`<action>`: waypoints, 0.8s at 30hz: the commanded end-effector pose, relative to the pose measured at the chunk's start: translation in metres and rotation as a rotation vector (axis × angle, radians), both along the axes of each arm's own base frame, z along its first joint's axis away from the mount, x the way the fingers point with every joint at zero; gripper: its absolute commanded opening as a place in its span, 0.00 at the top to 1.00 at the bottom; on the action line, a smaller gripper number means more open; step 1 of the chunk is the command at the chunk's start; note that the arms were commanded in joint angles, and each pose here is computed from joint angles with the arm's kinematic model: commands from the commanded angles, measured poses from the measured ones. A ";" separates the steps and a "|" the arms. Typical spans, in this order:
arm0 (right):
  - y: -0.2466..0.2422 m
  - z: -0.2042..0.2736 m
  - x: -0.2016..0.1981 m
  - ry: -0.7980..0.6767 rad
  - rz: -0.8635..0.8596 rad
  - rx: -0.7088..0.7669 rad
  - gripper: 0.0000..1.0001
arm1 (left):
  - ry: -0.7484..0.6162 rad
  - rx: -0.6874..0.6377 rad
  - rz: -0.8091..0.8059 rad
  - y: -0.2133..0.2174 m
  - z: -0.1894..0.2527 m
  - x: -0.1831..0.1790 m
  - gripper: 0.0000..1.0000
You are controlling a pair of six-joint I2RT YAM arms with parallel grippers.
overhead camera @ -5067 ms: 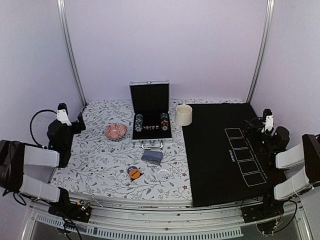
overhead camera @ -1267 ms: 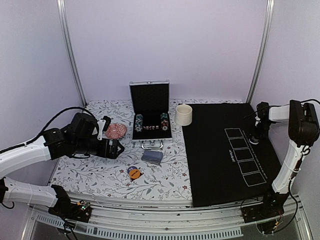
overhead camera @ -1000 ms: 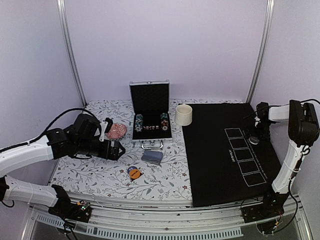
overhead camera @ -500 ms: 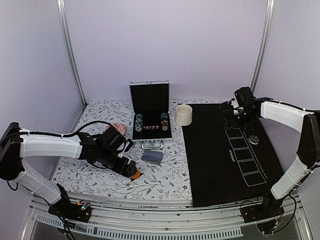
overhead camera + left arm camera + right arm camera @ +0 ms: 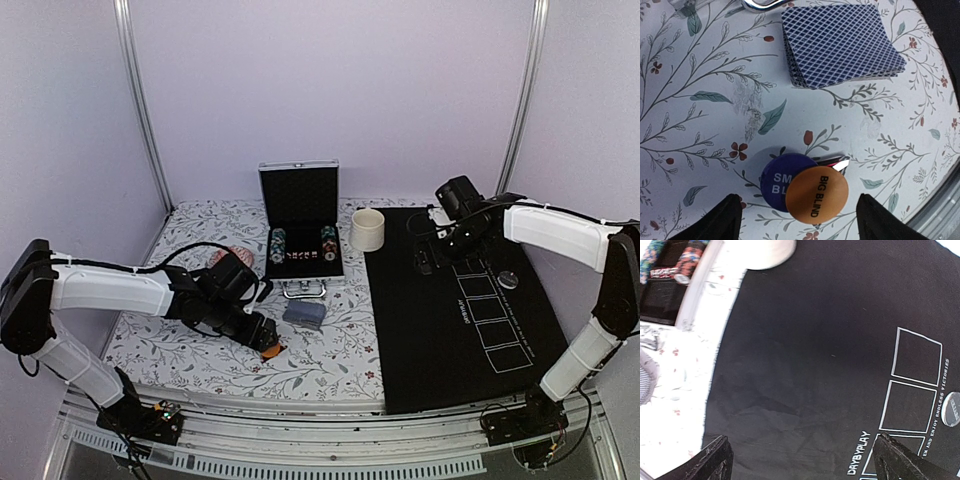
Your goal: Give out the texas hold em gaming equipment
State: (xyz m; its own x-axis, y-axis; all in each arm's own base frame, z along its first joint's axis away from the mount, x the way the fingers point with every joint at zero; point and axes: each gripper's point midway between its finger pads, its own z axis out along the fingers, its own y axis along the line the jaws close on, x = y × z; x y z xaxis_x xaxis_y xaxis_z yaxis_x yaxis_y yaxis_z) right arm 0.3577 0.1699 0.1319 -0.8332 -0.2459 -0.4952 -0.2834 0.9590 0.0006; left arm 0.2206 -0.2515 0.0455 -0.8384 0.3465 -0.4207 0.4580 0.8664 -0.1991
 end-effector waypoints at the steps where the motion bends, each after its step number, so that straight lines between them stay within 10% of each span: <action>1: 0.025 0.014 -0.006 -0.007 0.034 0.009 0.02 | 0.003 -0.038 0.011 -0.005 0.002 -0.002 0.21; 14: 0.211 0.042 -0.104 0.103 0.353 0.561 0.27 | 0.107 -0.114 0.135 0.018 -0.010 -0.024 0.44; 24: 0.313 -0.020 -0.135 0.276 0.458 0.621 0.53 | 0.087 -0.273 0.257 0.034 -0.006 -0.010 0.58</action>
